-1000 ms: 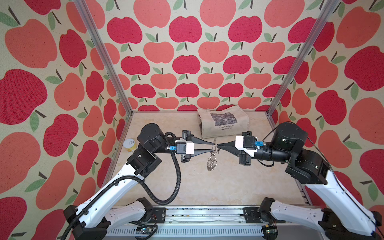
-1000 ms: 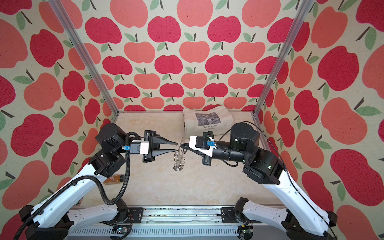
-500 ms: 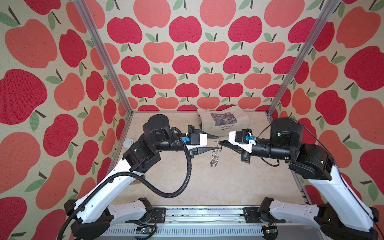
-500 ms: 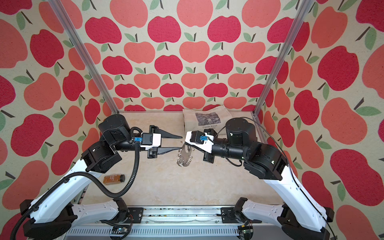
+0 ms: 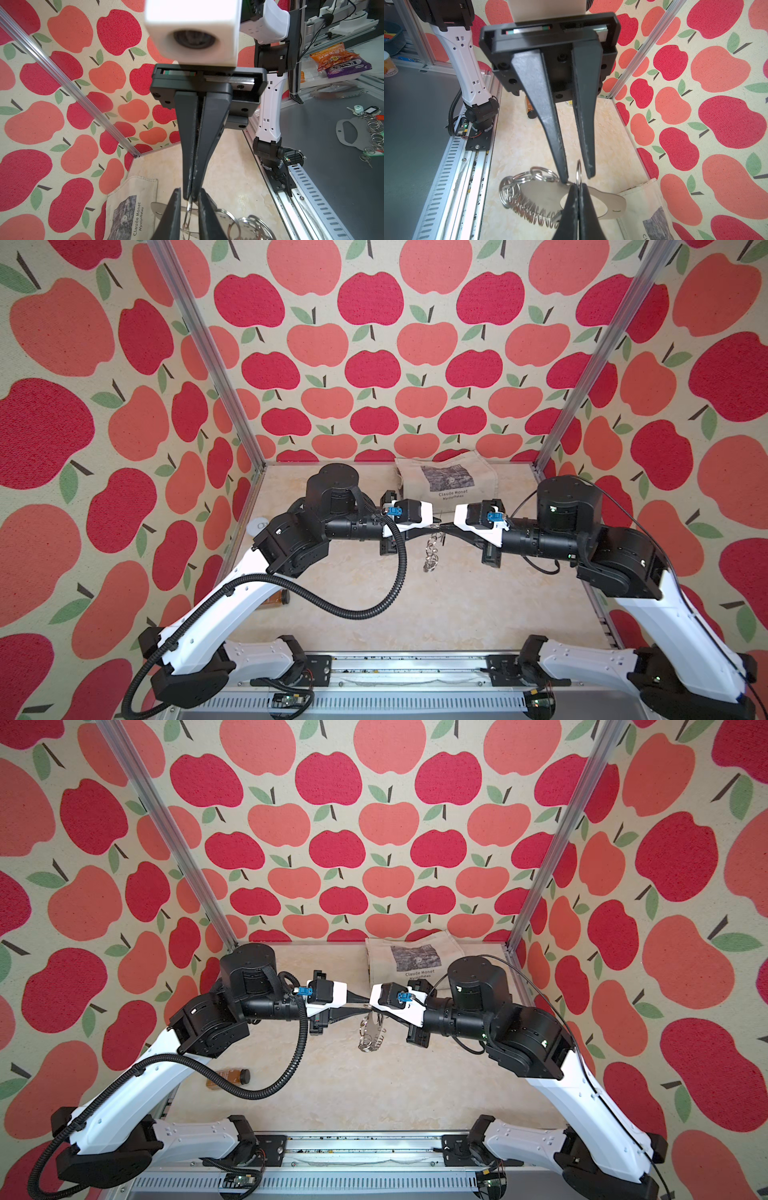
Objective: Put the keys on the keyring
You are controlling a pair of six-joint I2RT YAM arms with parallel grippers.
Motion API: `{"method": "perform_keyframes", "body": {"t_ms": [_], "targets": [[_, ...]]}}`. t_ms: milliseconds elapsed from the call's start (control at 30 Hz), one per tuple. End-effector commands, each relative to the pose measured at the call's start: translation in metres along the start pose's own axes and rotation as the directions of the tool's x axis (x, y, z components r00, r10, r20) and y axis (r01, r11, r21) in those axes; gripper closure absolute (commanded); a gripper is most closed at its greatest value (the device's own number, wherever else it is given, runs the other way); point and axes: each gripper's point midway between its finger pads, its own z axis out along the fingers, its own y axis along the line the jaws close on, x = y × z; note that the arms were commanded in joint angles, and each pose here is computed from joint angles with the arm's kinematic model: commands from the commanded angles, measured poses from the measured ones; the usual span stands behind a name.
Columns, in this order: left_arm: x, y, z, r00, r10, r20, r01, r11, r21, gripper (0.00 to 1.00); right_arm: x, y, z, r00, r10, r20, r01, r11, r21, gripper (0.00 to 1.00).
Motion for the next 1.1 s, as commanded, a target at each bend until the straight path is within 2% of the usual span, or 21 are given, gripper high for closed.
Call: {"method": "perform_keyframes", "body": {"t_ms": [0, 367, 833, 1033, 1067], "targets": [[-0.002, 0.000, -0.003, 1.000, 0.016, -0.020, -0.016, 1.000, -0.010, 0.82, -0.013, -0.004, -0.010, 0.999, -0.030, 0.039, 0.029, 0.999, 0.025, 1.00], [0.003, 0.000, 0.000, 0.999, 0.024, -0.033, -0.024, 1.000, -0.014, 0.84, -0.016, -0.001, -0.012, 0.998, -0.031, 0.060, 0.030, 0.999, 0.014, 1.00], [0.002, -0.004, 0.003, 0.999, 0.038, -0.032, -0.037, 0.999, 0.014, 1.00, -0.017, 0.000, -0.008, 0.997, -0.024, 0.069, 0.024, 1.000, 0.004, 1.00], [-0.009, -0.003, -0.002, 0.997, 0.078, 0.023, -0.078, 0.997, -0.016, 1.00, -0.015, 0.001, -0.007, 0.998, -0.017, 0.064, 0.017, 1.000, 0.000, 1.00], [-0.011, -0.002, -0.003, 0.995, 0.090, 0.040, -0.089, 0.996, -0.030, 1.00, -0.015, 0.001, -0.009, 0.998, -0.017, 0.064, 0.017, 1.000, 0.004, 0.98]]}}
